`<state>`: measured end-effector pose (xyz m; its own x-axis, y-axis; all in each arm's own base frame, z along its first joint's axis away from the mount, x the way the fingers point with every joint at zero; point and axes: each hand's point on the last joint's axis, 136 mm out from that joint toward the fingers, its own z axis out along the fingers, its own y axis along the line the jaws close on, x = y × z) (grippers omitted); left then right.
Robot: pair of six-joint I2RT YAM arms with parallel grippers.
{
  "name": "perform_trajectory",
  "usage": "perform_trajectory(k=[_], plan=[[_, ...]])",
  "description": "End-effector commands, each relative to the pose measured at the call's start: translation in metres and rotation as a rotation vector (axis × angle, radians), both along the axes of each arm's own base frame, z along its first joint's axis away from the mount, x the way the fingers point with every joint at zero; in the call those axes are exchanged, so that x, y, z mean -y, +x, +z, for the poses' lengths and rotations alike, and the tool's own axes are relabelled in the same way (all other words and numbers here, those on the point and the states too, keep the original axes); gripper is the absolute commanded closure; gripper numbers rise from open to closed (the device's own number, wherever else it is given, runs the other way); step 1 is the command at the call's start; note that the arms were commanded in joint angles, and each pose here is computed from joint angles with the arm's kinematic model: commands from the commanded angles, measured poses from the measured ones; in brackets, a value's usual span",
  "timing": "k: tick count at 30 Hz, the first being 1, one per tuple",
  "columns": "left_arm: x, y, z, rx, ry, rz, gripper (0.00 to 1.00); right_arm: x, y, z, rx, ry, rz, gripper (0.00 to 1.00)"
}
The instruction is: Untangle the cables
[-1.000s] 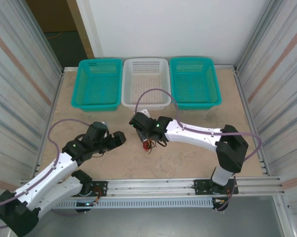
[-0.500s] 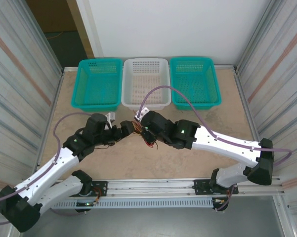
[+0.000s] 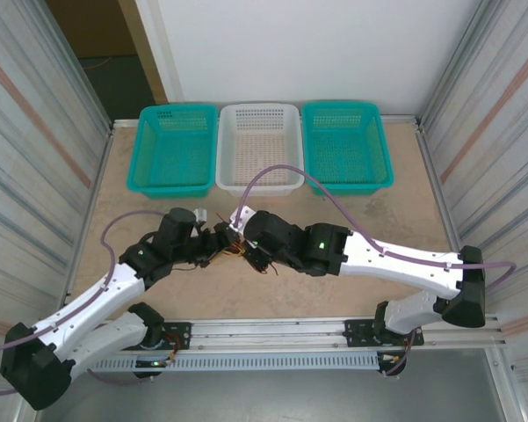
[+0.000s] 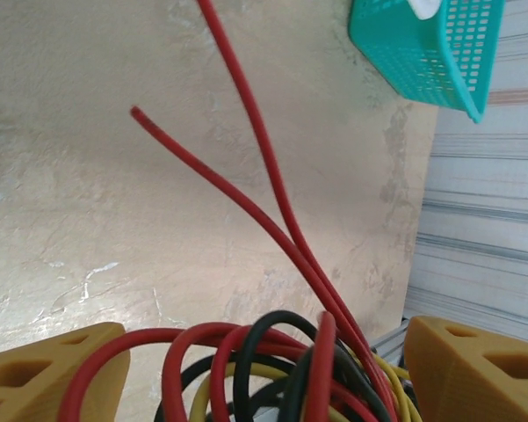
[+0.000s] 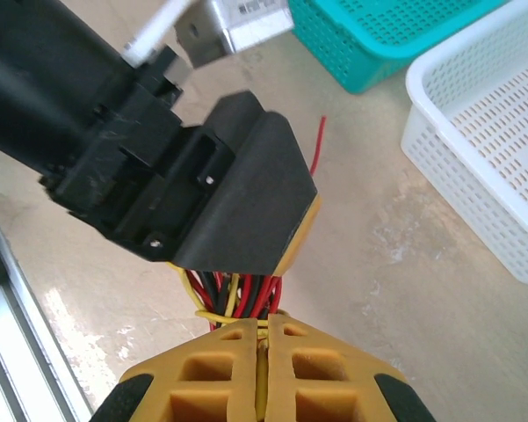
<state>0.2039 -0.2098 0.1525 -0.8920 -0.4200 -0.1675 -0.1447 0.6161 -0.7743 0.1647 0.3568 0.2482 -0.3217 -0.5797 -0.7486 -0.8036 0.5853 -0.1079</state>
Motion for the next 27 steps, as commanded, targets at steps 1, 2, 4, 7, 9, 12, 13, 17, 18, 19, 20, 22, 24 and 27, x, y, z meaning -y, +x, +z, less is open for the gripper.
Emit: perform_trajectory(k=[1, 2, 4, 7, 9, 12, 13, 17, 18, 19, 20, 22, 24, 27], plan=[[0.005, -0.001, -0.002, -0.018, -0.039, 0.007, 0.23, -0.016, -0.003, 0.018, 0.023, 0.063, 0.031, 1.00], [0.006, -0.001, -0.003, -0.023, -0.047, 0.007, 0.25, -0.017, -0.002, 0.018, 0.021, 0.063, 0.031, 1.00], [0.007, -0.001, -0.004, -0.027, -0.054, 0.007, 0.30, -0.019, -0.003, 0.016, 0.018, 0.061, 0.033, 1.00], [0.007, -0.001, -0.006, -0.032, -0.048, 0.004, 0.44, -0.021, -0.003, 0.016, 0.016, 0.067, 0.034, 1.00], [0.007, -0.001, -0.006, -0.031, -0.048, 0.007, 0.53, -0.021, -0.003, 0.016, 0.016, 0.070, 0.031, 1.00], [0.005, 0.000, -0.005, -0.021, -0.050, 0.013, 0.68, -0.019, -0.002, 0.018, 0.021, 0.076, 0.021, 1.00], [0.005, 0.001, -0.004, -0.016, -0.053, 0.014, 0.73, -0.017, -0.001, 0.019, 0.025, 0.078, 0.014, 1.00], [0.005, 0.004, 0.004, 0.013, -0.067, 0.011, 0.98, -0.008, 0.006, 0.024, 0.017, 0.105, -0.027, 1.00], [0.006, 0.005, 0.007, 0.023, -0.071, 0.004, 1.00, -0.005, 0.008, 0.026, 0.010, 0.116, -0.037, 1.00], [0.007, 0.005, 0.010, 0.037, -0.078, -0.005, 1.00, -0.002, 0.012, 0.028, -0.001, 0.129, -0.053, 1.00], [0.009, 0.006, 0.015, 0.056, -0.087, -0.021, 1.00, 0.003, 0.015, 0.030, -0.014, 0.145, -0.071, 1.00], [0.013, 0.007, 0.024, 0.092, -0.104, -0.049, 1.00, 0.013, 0.024, 0.032, -0.053, 0.171, -0.113, 1.00], [0.020, 0.006, 0.036, 0.136, -0.136, -0.095, 1.00, 0.025, 0.037, 0.026, -0.123, 0.191, -0.167, 0.99], [0.033, 0.003, 0.058, 0.211, -0.179, -0.187, 1.00, 0.043, 0.055, 0.013, -0.244, 0.226, -0.236, 1.00]])
